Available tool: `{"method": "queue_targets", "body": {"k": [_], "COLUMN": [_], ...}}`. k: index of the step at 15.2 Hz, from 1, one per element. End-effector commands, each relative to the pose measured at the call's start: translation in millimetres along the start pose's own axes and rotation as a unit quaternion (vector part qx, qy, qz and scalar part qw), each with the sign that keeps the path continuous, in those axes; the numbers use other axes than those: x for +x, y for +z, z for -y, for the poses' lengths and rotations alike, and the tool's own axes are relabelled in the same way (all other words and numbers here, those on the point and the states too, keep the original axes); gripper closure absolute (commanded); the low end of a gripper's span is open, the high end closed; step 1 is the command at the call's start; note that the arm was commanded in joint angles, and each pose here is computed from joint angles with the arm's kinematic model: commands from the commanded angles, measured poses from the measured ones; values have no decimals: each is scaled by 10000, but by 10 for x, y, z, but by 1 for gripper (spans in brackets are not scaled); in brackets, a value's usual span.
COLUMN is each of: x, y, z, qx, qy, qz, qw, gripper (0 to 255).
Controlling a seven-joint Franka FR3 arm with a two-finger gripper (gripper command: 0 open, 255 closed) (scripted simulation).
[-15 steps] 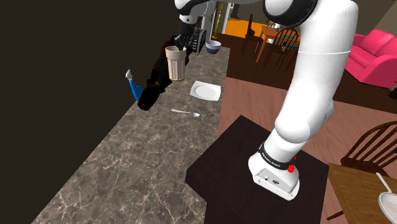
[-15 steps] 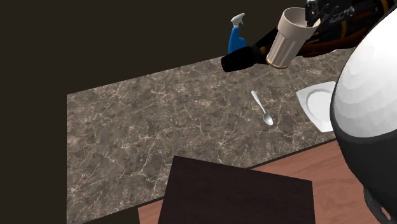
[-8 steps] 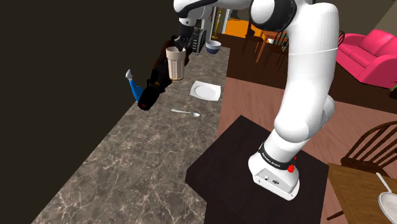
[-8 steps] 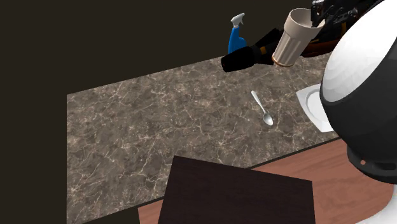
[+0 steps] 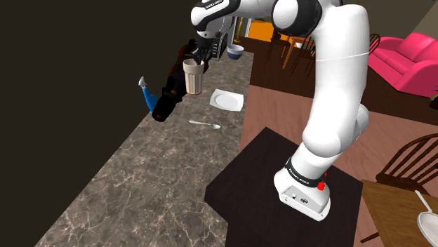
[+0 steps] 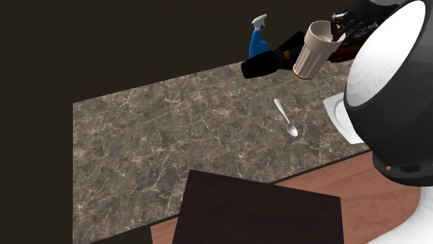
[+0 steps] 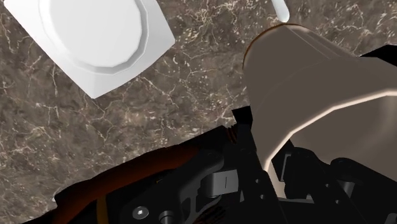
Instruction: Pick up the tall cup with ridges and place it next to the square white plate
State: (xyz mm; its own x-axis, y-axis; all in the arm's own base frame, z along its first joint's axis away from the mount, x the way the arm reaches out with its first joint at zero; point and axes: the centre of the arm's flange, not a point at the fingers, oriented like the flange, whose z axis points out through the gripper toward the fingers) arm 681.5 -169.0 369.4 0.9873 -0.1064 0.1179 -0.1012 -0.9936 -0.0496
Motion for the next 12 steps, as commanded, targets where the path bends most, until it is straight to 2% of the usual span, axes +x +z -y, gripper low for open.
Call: {"method": "queue_targets", "body": {"k": [1,12], "x": [-23,-91], "y": [103,679], "z": [-6,-35], "qx": [-1,-1], "qy": [0,0], "qz": [-7,-7], "qw": [10000,10000], "gripper": [255,255]}}
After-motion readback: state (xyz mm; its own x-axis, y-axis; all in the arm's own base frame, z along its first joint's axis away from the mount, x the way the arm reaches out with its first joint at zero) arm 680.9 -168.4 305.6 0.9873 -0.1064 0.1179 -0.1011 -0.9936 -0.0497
